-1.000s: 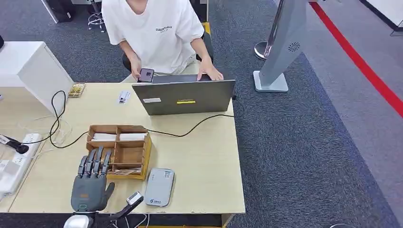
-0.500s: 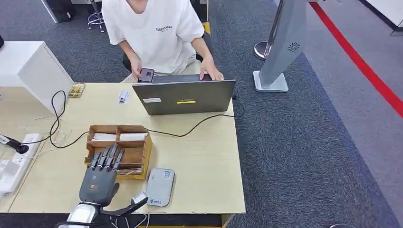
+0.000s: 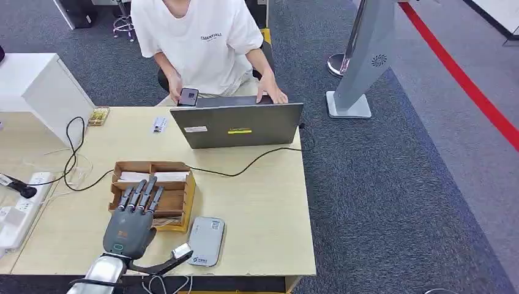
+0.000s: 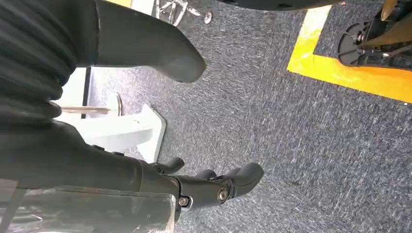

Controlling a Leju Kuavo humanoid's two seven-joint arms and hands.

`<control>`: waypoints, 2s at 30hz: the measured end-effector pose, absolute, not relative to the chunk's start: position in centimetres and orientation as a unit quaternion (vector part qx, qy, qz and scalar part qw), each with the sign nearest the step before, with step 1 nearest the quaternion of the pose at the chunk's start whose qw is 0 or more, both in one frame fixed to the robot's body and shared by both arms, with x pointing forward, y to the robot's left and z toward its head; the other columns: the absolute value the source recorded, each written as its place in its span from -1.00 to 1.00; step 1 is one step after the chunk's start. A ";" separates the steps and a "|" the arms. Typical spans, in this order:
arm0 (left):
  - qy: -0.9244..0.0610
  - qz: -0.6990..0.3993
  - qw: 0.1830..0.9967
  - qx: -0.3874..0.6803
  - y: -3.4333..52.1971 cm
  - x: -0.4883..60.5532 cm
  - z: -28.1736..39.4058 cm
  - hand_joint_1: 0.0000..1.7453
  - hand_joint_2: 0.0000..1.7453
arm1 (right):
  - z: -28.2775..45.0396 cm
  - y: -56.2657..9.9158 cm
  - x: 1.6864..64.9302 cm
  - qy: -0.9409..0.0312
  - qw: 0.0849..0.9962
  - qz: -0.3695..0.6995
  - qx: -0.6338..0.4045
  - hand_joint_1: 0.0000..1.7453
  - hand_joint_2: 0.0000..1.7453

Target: Pass the card to the sensor for recognition and then transmit it.

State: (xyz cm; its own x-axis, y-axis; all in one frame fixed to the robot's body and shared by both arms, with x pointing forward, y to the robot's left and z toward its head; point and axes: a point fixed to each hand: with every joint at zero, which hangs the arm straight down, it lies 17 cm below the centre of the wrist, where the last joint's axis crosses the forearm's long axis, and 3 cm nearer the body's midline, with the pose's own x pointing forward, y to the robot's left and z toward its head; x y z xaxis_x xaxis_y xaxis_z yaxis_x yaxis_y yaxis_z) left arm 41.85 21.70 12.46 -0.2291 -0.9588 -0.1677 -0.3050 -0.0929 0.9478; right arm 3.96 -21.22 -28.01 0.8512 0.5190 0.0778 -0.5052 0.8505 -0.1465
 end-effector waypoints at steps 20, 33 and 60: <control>-0.566 -0.541 0.333 0.524 22.0 41.5 11.4 -1.00 1.00 | -28.0 -21.5 4.2 -0.061 0.961 0.260 -0.069 -1.00 1.00; -0.566 -0.542 0.332 0.525 22.0 41.4 11.4 -1.00 1.00 | -28.0 -21.5 4.2 -0.062 0.961 0.260 -0.069 -1.00 1.00; -0.535 -0.579 0.352 0.505 21.9 41.8 9.6 1.00 1.00 | -28.0 -21.6 3.9 -0.055 0.964 0.251 -0.070 -1.00 1.00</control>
State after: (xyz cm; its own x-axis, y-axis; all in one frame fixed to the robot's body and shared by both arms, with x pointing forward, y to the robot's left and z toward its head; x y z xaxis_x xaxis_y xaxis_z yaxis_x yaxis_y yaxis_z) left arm 41.76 21.93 9.57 -0.2423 -0.9479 -0.2068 -0.1322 -0.1789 0.9749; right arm 3.93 -21.64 -28.03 0.8684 0.4909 0.0707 -0.4756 0.8646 -0.1620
